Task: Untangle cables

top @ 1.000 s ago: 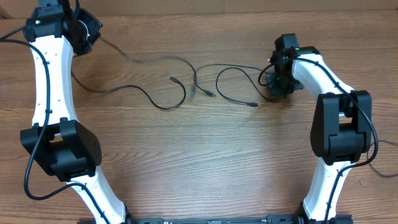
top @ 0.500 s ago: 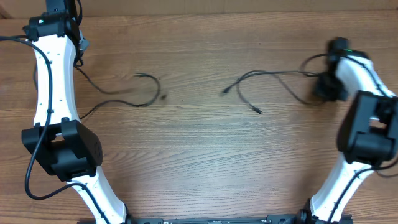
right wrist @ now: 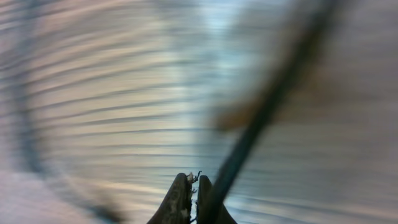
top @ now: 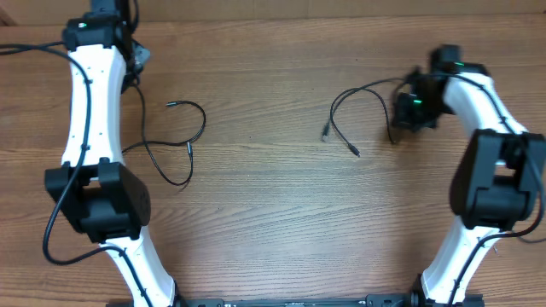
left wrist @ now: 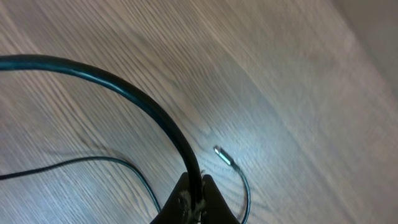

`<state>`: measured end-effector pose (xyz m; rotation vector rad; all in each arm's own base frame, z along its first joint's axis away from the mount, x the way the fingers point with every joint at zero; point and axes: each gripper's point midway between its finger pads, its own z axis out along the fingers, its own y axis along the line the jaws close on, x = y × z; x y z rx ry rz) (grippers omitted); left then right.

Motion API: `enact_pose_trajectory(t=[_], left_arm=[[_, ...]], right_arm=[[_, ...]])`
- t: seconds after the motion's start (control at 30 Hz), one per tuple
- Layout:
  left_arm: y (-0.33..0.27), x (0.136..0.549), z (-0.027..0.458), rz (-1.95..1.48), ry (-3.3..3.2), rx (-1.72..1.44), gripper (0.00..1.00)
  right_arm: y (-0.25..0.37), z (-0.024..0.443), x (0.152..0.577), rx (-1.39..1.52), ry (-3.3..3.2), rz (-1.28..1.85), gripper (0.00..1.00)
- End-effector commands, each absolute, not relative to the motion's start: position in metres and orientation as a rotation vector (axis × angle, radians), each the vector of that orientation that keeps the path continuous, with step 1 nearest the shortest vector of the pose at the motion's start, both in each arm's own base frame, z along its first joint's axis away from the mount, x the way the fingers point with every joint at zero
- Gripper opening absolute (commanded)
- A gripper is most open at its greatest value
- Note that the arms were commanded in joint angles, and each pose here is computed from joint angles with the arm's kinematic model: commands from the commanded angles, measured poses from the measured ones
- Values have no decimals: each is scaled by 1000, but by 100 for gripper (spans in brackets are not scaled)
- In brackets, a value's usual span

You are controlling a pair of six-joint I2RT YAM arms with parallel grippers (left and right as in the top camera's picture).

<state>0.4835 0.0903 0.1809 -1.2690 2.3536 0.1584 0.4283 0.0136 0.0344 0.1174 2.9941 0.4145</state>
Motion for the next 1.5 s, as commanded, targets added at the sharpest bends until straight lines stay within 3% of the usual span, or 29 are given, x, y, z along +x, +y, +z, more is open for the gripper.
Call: enact_pose_trajectory(t=[0.0, 0.1, 0.17, 0.33, 0.77, 0.87, 0.97, 1.0, 1.1, 1.27, 1.47], left_arm=[[79, 489, 147, 170, 2456, -1242, 4], [72, 489, 131, 179, 2500, -1238, 4], [70, 488, 124, 191, 2520, -1235, 4], [67, 488, 113, 197, 2545, -1234, 4], [66, 484, 110, 208, 2566, -1237, 4], [66, 484, 110, 219, 2596, -1186, 4], [66, 482, 110, 232, 2633, -1124, 4], [66, 481, 109, 240, 2653, -1090, 4], [66, 479, 109, 248, 2670, -1075, 4], [66, 478, 109, 250, 2675, -1075, 4], [65, 476, 108, 253, 2684, -1073, 4]], right_arm=[[72, 62, 437, -170, 2910, 467, 4], [92, 53, 438, -278, 2917, 323, 12], [95, 47, 442, -303, 2905, 196, 33], [117, 40, 446, -380, 2860, 134, 100], [134, 2, 441, -208, 2898, -81, 100], [132, -8, 434, -115, 2948, -53, 87], [146, -13, 424, -103, 3013, 158, 56], [154, -13, 419, -127, 3033, 279, 36], [156, -10, 417, -149, 3041, 426, 4], [89, -8, 443, 15, 3006, 198, 4], [-38, 37, 489, 340, 2857, 1, 4]])
